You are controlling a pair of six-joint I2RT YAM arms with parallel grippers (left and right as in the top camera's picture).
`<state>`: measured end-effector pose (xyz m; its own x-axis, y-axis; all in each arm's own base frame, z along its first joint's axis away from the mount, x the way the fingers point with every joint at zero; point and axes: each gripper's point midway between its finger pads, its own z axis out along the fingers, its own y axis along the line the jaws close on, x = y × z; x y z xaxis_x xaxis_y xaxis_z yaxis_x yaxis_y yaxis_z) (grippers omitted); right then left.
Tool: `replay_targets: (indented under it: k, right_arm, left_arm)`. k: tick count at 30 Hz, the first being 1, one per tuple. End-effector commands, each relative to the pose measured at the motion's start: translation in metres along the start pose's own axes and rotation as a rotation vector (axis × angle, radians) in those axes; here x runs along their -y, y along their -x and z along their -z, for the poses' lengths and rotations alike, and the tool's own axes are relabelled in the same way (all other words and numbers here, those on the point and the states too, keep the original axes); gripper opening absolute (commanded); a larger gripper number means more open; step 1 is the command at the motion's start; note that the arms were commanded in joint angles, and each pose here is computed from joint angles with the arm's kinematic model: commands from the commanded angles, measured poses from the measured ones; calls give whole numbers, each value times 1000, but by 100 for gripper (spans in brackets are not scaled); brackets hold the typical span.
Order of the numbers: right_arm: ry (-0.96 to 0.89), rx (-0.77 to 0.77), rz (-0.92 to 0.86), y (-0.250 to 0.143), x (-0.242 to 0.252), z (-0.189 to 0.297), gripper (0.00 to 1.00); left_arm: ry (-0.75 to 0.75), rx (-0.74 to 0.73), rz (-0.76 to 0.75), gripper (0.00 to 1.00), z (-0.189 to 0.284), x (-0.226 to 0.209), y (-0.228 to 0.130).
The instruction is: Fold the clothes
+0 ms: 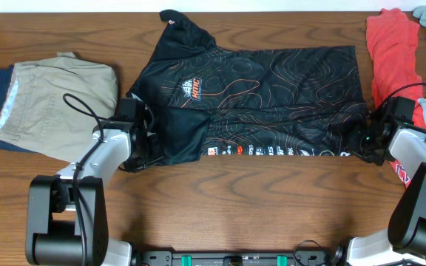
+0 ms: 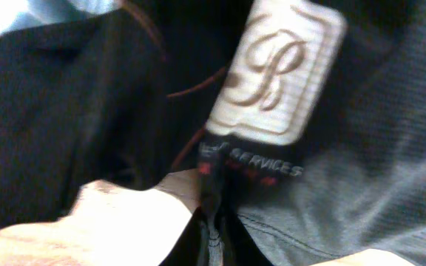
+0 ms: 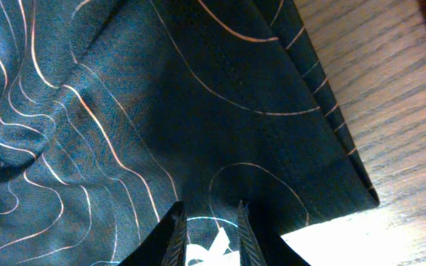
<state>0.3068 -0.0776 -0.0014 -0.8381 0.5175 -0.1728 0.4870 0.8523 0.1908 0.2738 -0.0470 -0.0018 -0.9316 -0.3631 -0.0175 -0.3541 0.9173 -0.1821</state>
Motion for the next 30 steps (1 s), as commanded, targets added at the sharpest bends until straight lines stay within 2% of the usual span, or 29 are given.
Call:
replay_targets:
  k: [1,6,8,13,14,15,17,18,19,25,30]
  right_arm:
    - [-15,-5,16,-2,2,-2,22]
    - [-17,-3,17,-2,3,-2,23]
    - [-18,-2,17,-2,3,-2,23]
    - [-18,-3,17,-2,3,-2,23]
    - [-17,-3,16,-2,3,-2,22]
    - [-17,-3,16,-2,3,-2,22]
    - [-17,-3,16,-2,3,-2,24]
    - [-17,-3,16,-2,3,-2,25]
    - [-18,-4,16,-2,3,-2,28]
    - [-16,0,17,-1,2,-2,33]
    - [-13,17,15,8,0,10,40]
  left_arm:
    - [-61,-27,-8,6,0,10,-3]
    - [-329,45,-99,6,41,71,27]
    - [-414,141,-142,6,71,95,53]
    - [-497,390,-219,6,141,131,110]
    - [-485,426,-215,7,149,132,118]
    - [-464,449,-196,13,152,129,124]
    - [-413,465,-163,57,150,120,129]
    - [-379,451,-150,70,144,114,127]
    - [-339,429,-134,74,137,106,123]
    - [-12,288,-40,75,101,37,89]
    - [102,215,-23,75,90,12,68]
